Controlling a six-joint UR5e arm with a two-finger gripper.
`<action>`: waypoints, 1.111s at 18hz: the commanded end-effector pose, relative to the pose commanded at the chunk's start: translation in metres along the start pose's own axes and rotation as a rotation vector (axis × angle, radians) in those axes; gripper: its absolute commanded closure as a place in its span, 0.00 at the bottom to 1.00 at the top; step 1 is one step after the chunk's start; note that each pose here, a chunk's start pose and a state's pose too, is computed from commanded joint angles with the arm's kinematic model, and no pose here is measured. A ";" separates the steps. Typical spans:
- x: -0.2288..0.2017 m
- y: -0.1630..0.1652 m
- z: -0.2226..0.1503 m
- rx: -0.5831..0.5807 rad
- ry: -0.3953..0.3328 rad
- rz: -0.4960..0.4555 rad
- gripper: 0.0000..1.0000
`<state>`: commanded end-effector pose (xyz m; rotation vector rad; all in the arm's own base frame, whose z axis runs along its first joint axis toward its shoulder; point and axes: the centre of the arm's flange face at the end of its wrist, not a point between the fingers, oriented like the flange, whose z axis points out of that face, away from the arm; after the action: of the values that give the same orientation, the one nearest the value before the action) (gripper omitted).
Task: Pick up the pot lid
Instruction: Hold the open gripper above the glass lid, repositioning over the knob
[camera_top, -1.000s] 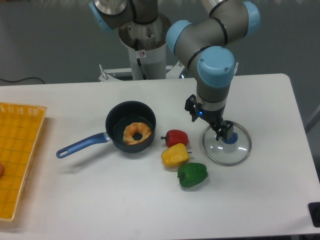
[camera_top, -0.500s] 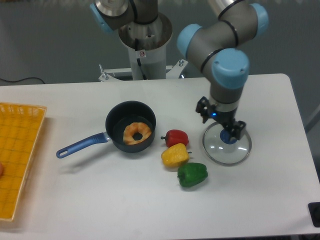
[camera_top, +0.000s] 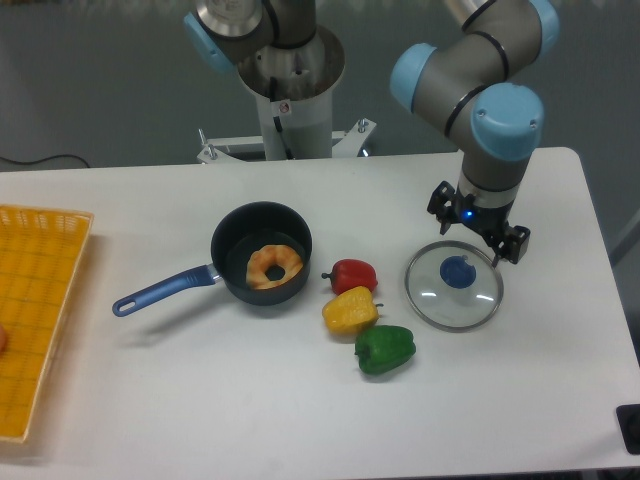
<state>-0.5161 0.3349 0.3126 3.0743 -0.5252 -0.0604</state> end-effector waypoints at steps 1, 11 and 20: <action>0.000 -0.001 0.005 0.006 0.011 -0.003 0.00; -0.001 0.031 0.053 0.136 0.095 -0.105 0.00; -0.005 0.018 0.062 0.109 0.060 -0.110 0.00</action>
<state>-0.5291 0.3190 0.2514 3.1971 -0.3680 0.0600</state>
